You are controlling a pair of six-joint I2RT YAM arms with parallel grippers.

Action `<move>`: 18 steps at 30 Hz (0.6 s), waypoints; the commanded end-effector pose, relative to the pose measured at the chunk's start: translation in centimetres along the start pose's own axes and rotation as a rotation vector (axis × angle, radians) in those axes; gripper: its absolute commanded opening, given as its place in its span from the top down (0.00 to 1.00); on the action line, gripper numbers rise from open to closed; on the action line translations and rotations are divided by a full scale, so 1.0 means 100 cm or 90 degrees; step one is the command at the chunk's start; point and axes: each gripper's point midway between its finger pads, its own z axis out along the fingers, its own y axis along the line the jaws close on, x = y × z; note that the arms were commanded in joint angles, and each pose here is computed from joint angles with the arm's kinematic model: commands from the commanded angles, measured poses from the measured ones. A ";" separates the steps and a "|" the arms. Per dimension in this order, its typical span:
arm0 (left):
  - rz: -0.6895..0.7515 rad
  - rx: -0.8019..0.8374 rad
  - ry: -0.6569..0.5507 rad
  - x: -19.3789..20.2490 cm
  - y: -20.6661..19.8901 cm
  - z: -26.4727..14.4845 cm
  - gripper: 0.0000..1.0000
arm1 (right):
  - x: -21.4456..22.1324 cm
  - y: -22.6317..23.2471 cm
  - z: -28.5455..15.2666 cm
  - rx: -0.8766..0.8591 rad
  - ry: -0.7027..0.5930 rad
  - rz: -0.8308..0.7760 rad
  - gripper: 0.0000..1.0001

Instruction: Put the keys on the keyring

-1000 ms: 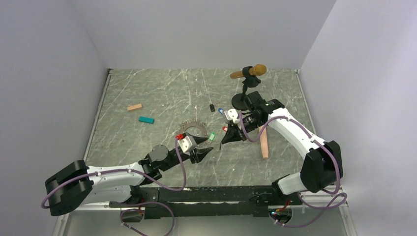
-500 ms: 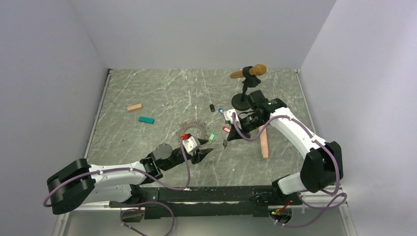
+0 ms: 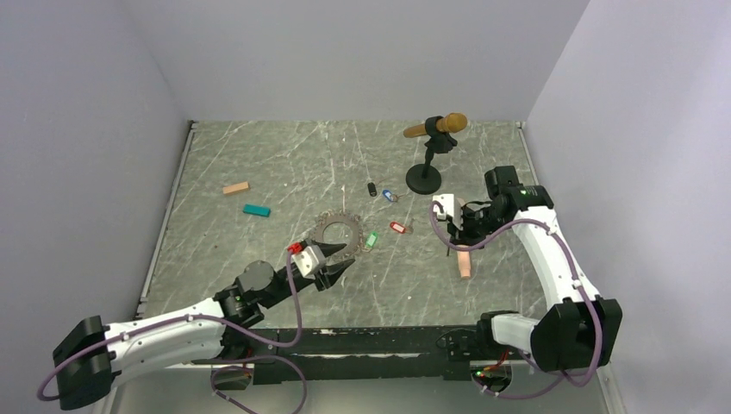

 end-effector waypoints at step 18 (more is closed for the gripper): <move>-0.004 -0.035 0.001 0.003 0.011 -0.029 0.54 | 0.038 -0.026 0.115 -0.052 0.236 0.089 1.00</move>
